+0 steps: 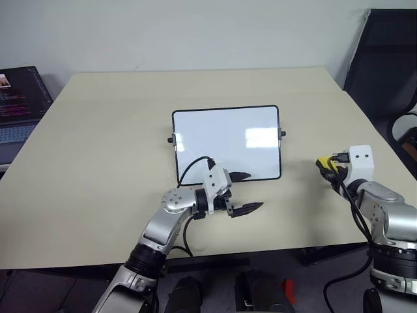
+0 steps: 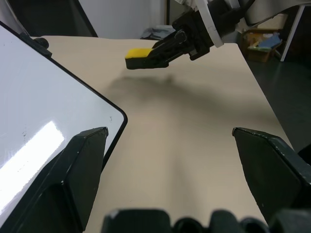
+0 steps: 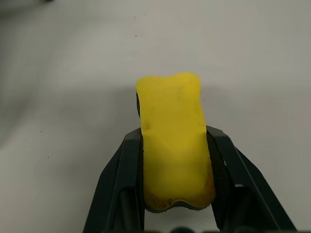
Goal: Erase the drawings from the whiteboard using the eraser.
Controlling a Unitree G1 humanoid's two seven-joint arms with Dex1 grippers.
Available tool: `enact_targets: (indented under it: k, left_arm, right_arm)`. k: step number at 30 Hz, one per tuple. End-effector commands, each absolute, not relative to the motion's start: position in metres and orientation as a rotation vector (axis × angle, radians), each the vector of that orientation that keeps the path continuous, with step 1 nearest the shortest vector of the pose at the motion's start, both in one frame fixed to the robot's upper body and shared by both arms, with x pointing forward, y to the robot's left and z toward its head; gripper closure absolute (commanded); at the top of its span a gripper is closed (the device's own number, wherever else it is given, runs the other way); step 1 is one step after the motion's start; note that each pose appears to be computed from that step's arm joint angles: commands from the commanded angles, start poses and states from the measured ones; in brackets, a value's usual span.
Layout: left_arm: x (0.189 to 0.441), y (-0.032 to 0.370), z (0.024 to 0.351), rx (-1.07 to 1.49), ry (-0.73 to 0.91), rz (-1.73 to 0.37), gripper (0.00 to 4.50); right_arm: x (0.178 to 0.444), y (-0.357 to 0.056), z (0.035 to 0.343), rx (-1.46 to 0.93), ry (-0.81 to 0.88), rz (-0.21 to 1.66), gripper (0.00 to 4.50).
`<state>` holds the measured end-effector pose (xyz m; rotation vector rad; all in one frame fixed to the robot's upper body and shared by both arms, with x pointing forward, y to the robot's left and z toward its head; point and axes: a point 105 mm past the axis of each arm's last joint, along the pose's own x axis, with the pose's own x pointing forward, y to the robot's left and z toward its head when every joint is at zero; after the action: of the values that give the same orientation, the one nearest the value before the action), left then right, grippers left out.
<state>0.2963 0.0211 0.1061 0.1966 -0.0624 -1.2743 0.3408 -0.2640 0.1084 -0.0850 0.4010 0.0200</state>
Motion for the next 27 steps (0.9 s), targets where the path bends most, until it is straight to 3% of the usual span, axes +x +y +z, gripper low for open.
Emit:
enact_targets:
  k: [1,20,27]
  left_arm:
    - [0.297,0.021,0.121,0.201,-0.122,-1.269,0.0]
    - [0.3,0.022,0.122,0.213,-0.125,-1.244,0.0]
    - [0.3,0.024,0.122,0.216,-0.126,-1.24,0.0]
  right_arm:
    - [0.344,-0.265,0.122,-0.096,0.358,0.024,3.21]
    - [0.353,-0.258,0.11,-0.074,0.371,0.014,3.21]
    - [0.352,-0.261,0.108,-0.073,0.379,0.0,0.99]
